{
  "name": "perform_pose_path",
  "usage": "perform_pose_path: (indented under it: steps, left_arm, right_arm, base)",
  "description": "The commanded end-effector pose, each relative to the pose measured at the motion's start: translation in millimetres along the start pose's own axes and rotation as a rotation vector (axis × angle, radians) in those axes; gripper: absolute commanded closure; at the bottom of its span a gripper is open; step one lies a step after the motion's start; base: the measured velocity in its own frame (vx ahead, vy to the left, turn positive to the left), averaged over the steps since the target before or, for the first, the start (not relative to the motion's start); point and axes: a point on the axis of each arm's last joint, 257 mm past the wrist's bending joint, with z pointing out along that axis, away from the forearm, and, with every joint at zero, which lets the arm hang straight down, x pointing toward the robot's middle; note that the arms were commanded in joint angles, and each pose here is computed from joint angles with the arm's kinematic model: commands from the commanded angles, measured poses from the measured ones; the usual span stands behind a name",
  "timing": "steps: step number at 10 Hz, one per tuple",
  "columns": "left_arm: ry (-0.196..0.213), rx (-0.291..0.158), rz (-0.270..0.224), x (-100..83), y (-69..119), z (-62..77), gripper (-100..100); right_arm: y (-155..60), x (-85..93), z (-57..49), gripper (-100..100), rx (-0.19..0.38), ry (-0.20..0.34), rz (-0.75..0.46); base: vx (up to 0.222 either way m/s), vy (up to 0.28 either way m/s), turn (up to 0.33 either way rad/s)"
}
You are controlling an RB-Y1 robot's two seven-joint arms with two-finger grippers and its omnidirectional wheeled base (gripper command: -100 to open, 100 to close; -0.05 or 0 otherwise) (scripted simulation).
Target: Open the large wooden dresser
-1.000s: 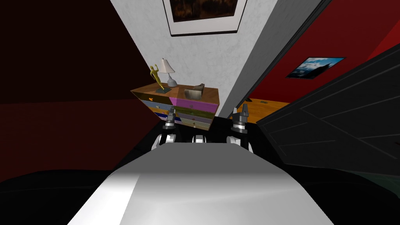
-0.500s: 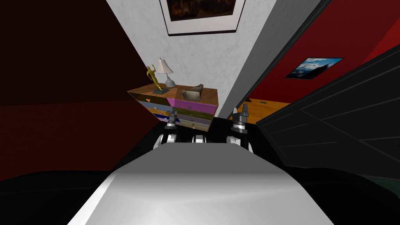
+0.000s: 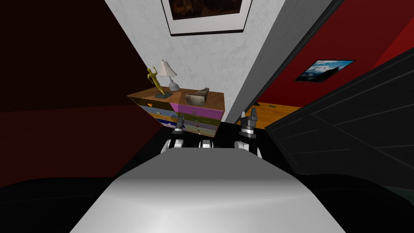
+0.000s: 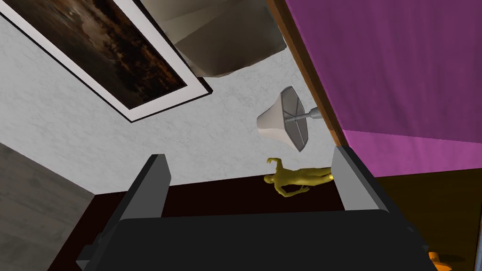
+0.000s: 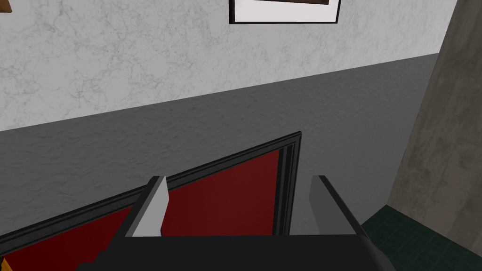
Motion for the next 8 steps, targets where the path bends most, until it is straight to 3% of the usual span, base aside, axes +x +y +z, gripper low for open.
perform_pose_path:
  steps: [1,8]
  left_arm:
    - [0.014,-0.047,0.003,8.6,25.3,-3.1,-100]
    - [0.04,-0.164,-0.017,37.9,79.8,-14.8,-100]
  right_arm:
    - [0.0,0.0,0.0,0,0.0,0.0,0.0]
    - [0.0,0.0,0.0,0,0.0,0.0,0.0]
  base:
    - [0.088,-0.047,-0.014]
    - [0.075,-0.051,-0.013]
